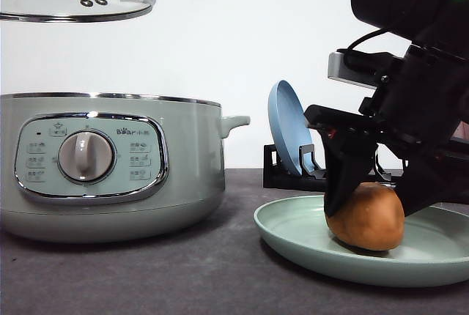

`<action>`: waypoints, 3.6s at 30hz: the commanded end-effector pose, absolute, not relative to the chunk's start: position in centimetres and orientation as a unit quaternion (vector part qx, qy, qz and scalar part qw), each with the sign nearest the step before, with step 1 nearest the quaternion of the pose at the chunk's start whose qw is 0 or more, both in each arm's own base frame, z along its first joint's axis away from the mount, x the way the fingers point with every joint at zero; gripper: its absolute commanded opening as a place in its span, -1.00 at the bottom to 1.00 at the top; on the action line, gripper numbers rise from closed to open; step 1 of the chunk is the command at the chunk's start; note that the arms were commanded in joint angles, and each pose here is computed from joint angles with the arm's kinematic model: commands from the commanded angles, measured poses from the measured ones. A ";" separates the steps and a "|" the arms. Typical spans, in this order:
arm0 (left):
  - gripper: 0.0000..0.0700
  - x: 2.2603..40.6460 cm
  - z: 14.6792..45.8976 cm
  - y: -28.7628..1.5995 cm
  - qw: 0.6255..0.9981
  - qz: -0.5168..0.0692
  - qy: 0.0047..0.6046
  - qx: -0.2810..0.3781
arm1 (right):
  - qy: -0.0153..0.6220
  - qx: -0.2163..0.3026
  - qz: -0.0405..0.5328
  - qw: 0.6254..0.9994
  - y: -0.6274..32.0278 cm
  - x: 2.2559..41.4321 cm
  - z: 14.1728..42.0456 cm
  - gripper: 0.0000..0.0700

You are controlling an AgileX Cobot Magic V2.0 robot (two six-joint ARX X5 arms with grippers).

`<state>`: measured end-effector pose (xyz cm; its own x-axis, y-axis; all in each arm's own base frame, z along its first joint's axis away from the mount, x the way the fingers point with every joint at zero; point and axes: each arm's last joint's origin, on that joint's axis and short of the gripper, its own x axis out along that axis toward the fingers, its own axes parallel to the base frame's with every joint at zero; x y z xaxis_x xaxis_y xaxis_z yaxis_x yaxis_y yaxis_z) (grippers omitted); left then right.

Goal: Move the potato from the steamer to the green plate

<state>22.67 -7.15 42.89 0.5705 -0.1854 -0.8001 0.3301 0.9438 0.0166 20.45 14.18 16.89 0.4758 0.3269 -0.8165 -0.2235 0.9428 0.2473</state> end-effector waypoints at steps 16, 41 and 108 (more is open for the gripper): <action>-1.00 23.9 42.8 -10.1 0.876 -0.206 0.428 0.089 | 0.408 0.075 0.184 0.891 13.4 19.3 21.0 0.80; -0.99 29.7 37.7 -13.7 0.846 -0.216 0.476 0.109 | 0.293 0.115 0.221 0.923 10.3 14.8 27.0 0.80; -0.75 31.4 34.8 -14.5 0.817 -0.204 0.522 0.136 | 0.292 0.106 0.221 0.924 10.2 14.8 27.0 0.80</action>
<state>31.16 -14.15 34.29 0.3573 -0.1873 -0.9150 0.4701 0.8826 0.0029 14.70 10.10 26.71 0.7257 0.4672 -0.5050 -0.3344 0.8810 0.3346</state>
